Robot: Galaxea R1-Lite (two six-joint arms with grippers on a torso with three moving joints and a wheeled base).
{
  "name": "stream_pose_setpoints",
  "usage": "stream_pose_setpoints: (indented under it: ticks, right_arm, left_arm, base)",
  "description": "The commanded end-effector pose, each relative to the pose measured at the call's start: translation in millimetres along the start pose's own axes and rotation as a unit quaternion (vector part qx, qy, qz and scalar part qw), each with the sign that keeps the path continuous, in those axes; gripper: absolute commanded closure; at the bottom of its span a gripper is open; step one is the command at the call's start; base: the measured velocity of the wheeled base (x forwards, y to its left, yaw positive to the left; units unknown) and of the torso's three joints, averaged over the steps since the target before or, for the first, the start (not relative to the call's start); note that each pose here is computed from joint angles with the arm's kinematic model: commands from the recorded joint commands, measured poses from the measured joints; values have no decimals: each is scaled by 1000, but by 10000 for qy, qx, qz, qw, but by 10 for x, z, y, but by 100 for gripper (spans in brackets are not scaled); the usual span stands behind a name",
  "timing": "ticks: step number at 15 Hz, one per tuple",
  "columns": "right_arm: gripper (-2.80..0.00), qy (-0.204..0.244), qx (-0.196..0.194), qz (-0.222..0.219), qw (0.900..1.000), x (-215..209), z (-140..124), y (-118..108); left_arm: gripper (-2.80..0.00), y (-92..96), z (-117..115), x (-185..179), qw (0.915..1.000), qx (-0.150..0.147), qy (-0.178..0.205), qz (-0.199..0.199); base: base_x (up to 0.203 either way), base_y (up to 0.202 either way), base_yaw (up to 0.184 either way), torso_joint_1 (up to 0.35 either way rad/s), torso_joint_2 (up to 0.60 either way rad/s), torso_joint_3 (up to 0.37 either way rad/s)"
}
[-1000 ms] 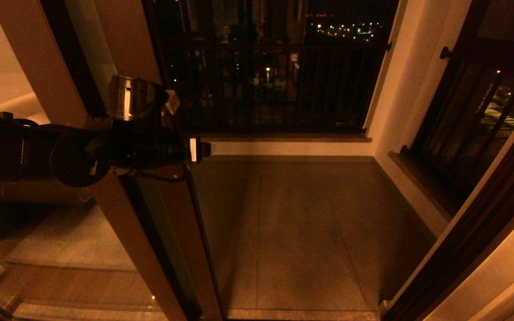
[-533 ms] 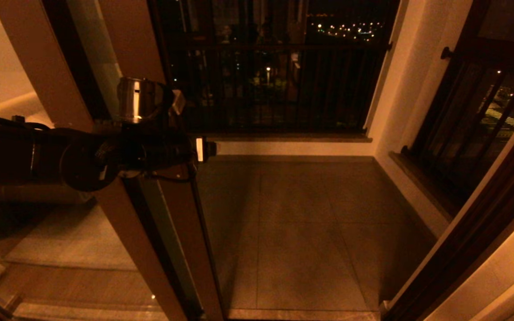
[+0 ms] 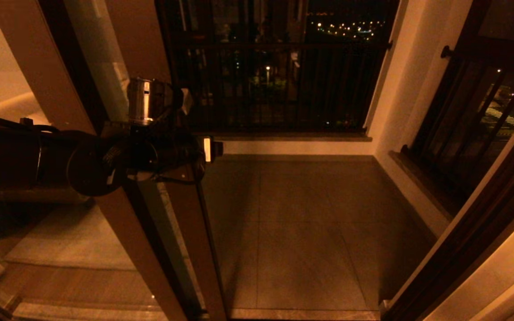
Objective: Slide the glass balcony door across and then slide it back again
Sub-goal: Close the slid door
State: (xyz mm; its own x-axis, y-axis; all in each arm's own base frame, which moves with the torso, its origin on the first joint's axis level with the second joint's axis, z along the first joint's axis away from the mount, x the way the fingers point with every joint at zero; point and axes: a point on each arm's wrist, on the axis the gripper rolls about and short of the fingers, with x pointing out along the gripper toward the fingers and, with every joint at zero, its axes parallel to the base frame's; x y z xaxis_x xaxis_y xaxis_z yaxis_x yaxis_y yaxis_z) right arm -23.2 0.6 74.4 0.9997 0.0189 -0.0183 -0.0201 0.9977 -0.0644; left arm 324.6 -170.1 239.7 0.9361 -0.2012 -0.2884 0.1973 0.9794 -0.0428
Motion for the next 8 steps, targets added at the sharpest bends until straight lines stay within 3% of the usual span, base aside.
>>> stream_pose_setpoints:
  ticks: [1,8]
  right_arm:
    - [0,8,-5,6,10000,1,0,0]
    - [0,8,-5,6,10000,1,0,0]
  left_arm:
    - [-280,2,-11,-39,10000,8,41,38]
    - [-280,-151,-34,-104,9998,76,49,-159]
  base:
    - [0,0,0,0,0,0]
    - [0,0,0,0,0,0]
